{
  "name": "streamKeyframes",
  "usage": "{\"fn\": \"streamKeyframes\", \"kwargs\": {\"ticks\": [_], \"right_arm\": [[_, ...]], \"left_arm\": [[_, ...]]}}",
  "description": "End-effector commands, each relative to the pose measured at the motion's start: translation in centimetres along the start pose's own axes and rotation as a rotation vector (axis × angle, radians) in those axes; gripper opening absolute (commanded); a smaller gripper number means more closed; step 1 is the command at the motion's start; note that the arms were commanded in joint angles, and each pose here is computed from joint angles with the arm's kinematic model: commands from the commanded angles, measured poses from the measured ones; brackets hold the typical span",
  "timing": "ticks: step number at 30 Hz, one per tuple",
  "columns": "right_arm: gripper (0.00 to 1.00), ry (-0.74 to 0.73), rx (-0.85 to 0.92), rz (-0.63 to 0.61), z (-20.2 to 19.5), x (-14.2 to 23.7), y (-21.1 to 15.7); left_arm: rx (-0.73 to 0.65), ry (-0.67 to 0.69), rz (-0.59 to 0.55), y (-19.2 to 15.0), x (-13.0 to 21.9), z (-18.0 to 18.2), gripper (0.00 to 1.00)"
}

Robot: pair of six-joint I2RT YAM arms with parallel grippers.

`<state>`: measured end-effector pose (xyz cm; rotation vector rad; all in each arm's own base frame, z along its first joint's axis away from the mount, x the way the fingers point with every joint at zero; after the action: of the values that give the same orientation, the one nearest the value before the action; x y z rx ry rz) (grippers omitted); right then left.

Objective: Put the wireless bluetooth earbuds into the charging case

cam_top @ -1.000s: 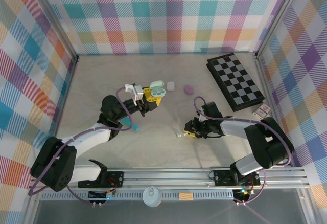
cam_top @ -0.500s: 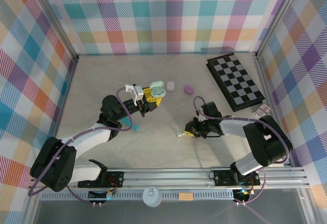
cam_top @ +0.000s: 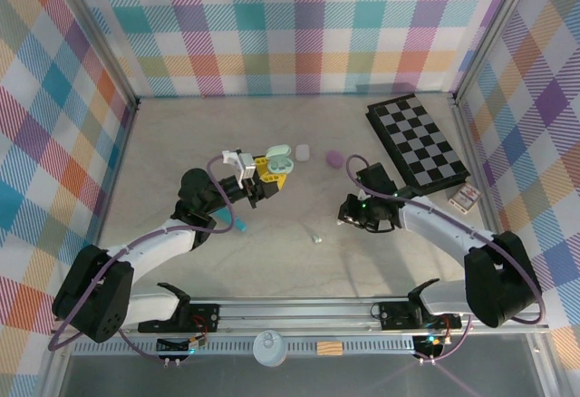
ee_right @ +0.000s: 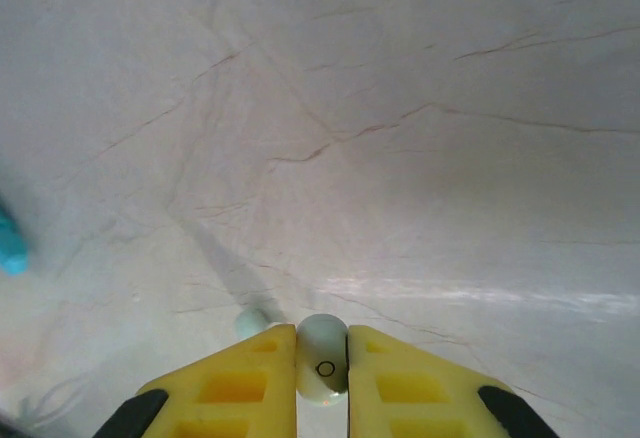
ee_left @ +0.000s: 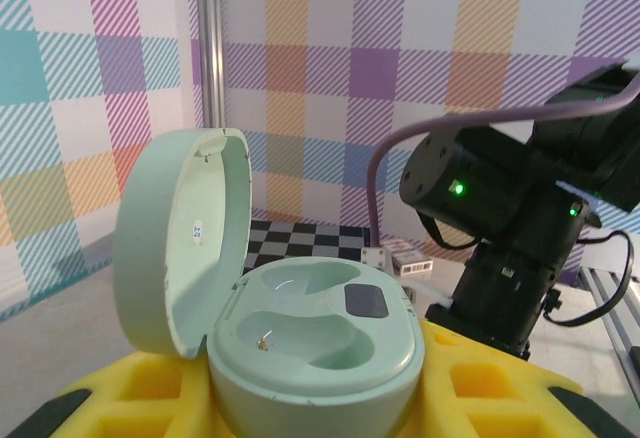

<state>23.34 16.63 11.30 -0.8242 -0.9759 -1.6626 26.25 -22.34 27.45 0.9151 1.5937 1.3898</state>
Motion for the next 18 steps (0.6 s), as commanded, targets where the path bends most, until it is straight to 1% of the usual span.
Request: {"fn": "streamKeyframes", "kwargs": {"ticks": [1, 6, 8, 12, 18], "right_arm": [[0.16, -0.23, 0.052, 0.021, -2.6, 1.3, -0.9], [0.15, -0.333, 0.119, -0.009, -2.3, 2.3, 0.6], [0.15, -0.349, 0.135, -0.01, -2.1, 2.3, 1.0], [0.15, -0.318, 0.139, -0.012, -1.4, 2.2, 1.2], [0.15, -0.202, 0.146, -0.026, 0.7, 3.3, 1.5]], "left_arm": [[-0.054, -0.013, -0.014, 0.7, 0.3, -0.3, 0.31], [-0.046, -0.016, -0.009, 0.2, 0.1, -0.1, 0.31], [-0.046, -0.021, -0.007, 0.1, 0.0, 0.0, 0.31], [-0.055, -0.015, 0.013, -0.2, -0.2, 0.2, 0.31], [-0.071, -0.011, 0.048, -1.0, -0.6, 0.0, 0.31]]}}
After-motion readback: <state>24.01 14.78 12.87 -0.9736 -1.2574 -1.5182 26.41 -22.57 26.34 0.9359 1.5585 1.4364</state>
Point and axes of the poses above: each hand's point on the last joint's axis, 136 mm out from that joint toward the fingers, its own x axis back along the fingers, its own z axis along the line the jaws close on, y = z × x, the point moved 4 cm from there along x, back along the fingers, and after that the axes turned 3 degrees about x, right-handed, at the moved point
